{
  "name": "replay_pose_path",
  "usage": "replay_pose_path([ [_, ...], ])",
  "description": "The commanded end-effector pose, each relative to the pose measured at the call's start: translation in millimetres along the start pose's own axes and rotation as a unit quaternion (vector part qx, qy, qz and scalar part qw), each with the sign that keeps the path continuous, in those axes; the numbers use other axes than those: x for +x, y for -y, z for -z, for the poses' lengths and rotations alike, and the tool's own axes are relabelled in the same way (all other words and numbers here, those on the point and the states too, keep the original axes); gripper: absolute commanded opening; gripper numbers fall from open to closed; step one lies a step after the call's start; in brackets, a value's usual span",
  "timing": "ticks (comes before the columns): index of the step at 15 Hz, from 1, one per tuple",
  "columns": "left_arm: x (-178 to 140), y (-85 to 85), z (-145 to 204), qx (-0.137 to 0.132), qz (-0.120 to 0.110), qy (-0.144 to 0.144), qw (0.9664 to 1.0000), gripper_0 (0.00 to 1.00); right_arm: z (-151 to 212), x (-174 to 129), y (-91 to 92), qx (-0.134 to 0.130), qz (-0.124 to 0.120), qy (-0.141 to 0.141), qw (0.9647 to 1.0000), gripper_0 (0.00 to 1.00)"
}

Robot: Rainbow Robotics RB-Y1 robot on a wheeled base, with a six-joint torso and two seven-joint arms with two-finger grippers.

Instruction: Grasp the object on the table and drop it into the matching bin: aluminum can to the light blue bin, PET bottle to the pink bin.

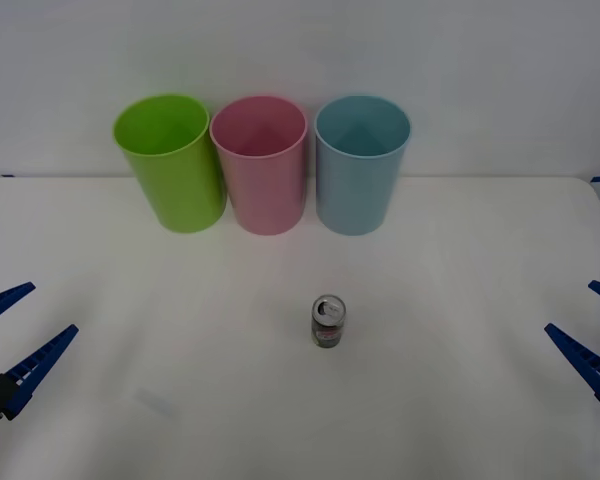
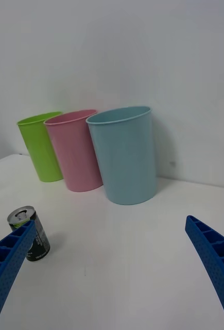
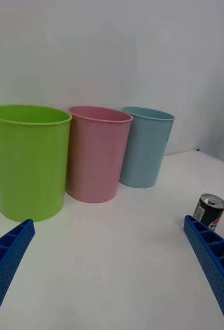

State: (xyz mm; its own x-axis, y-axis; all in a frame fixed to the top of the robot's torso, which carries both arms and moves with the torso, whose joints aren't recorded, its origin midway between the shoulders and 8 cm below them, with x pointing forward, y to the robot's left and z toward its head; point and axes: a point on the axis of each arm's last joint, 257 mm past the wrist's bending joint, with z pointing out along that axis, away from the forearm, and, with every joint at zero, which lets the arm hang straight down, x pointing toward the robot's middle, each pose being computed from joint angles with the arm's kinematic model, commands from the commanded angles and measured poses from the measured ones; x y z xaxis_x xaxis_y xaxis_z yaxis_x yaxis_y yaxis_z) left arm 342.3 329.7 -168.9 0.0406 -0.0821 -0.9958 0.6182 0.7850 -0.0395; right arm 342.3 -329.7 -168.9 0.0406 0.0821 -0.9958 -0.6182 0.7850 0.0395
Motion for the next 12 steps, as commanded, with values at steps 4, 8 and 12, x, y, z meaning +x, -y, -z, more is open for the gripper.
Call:
replay_pose_path([
  [4,0,0.0,0,0.0,0.0,0.0,1.0,1.0,-2,9,-10.4,-0.012,-0.009,-0.007,0.9999,1.0],
  [8,0,0.0,0,0.0,0.0,0.0,1.0,1.0,0,19,-13.1,-0.016,-0.015,-0.018,0.9996,1.0],
  [12,0,0.0,0,0.0,0.0,0.0,1.0,1.0,-2,38,-21.9,-0.03,-0.022,-0.035,0.9987,1.0],
])
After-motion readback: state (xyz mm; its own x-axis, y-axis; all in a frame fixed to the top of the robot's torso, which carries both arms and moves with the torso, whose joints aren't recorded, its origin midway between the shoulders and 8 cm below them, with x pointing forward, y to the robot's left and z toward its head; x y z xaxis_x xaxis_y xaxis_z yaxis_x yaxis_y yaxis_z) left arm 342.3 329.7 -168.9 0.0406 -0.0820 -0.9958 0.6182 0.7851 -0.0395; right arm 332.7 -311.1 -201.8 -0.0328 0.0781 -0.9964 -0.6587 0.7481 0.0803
